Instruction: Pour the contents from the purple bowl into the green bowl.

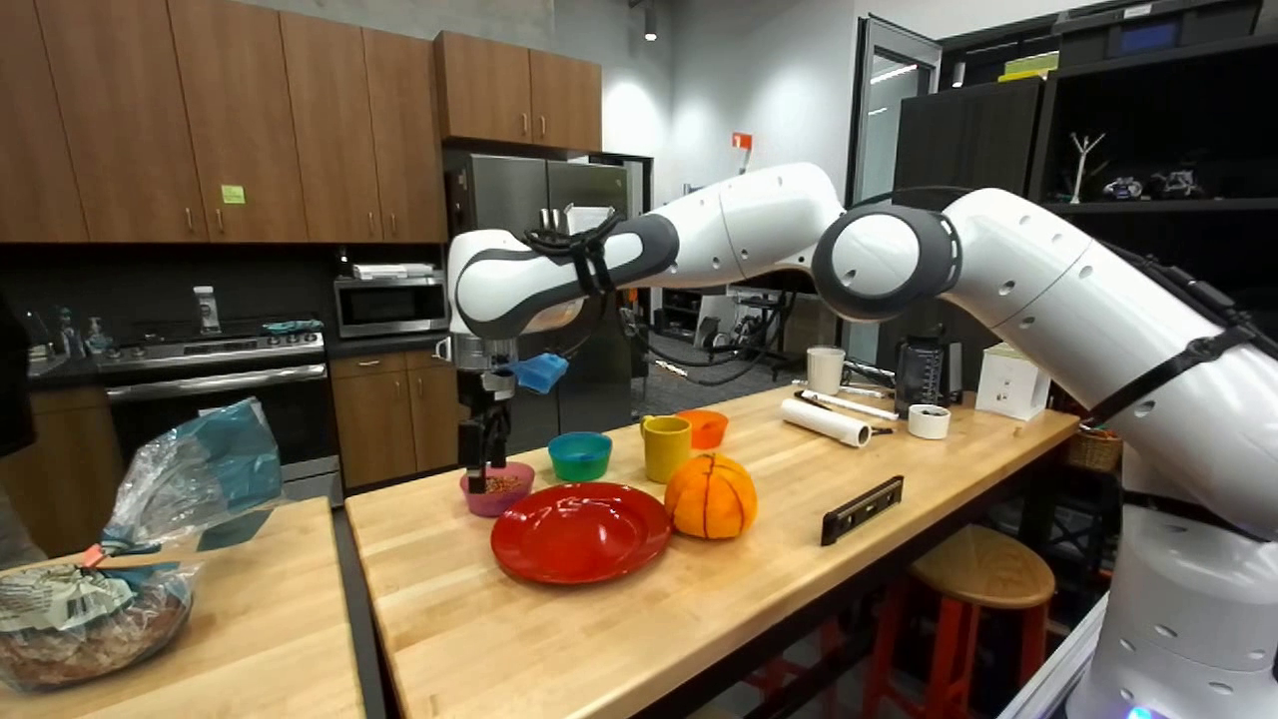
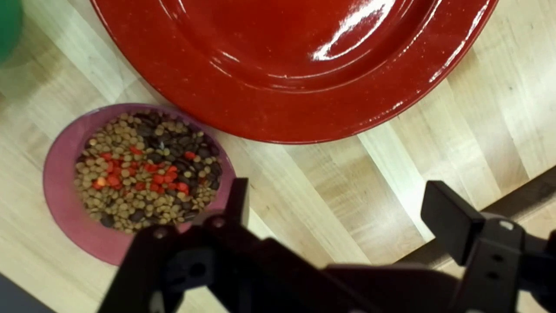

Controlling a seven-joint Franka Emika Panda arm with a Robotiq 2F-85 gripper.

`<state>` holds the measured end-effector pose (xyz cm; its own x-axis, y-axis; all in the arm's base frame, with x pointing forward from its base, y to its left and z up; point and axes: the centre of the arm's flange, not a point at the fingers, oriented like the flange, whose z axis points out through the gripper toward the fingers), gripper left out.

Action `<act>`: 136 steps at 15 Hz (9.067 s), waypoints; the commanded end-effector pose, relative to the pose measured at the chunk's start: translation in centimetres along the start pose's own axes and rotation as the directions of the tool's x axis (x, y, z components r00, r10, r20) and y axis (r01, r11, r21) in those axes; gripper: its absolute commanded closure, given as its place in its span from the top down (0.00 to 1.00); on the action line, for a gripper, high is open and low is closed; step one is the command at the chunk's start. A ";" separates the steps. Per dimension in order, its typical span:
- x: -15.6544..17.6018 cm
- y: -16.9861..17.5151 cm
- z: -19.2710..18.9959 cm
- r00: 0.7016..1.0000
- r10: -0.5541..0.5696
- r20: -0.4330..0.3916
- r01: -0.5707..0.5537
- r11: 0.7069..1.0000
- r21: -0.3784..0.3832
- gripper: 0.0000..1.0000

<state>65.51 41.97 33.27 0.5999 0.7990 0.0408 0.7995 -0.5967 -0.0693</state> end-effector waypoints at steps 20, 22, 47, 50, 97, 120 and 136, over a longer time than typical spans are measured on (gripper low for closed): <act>4.3 4.8 4.6 0.998 0.030 0.049 -0.025 0.994 -0.102 0.06; 3.9 4.8 4.0 0.998 0.036 0.043 -0.031 0.995 -0.096 0.00; -3.8 13.1 -6.9 0.947 0.299 -0.115 -0.270 0.939 0.214 0.01; -4.6 14.3 -7.0 0.934 0.336 -0.125 -0.292 0.916 0.276 0.01; -15.5 22.6 -4.7 0.772 0.603 -0.202 -0.254 0.583 0.772 0.01; -18.6 24.6 -4.6 0.747 0.626 -0.224 -0.193 0.526 0.828 0.01; -19.0 24.8 -4.8 0.746 0.627 -0.225 -0.174 0.510 0.843 0.01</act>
<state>79.15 12.49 35.61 0.9581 0.2068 0.1984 0.2698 -0.4172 -0.8678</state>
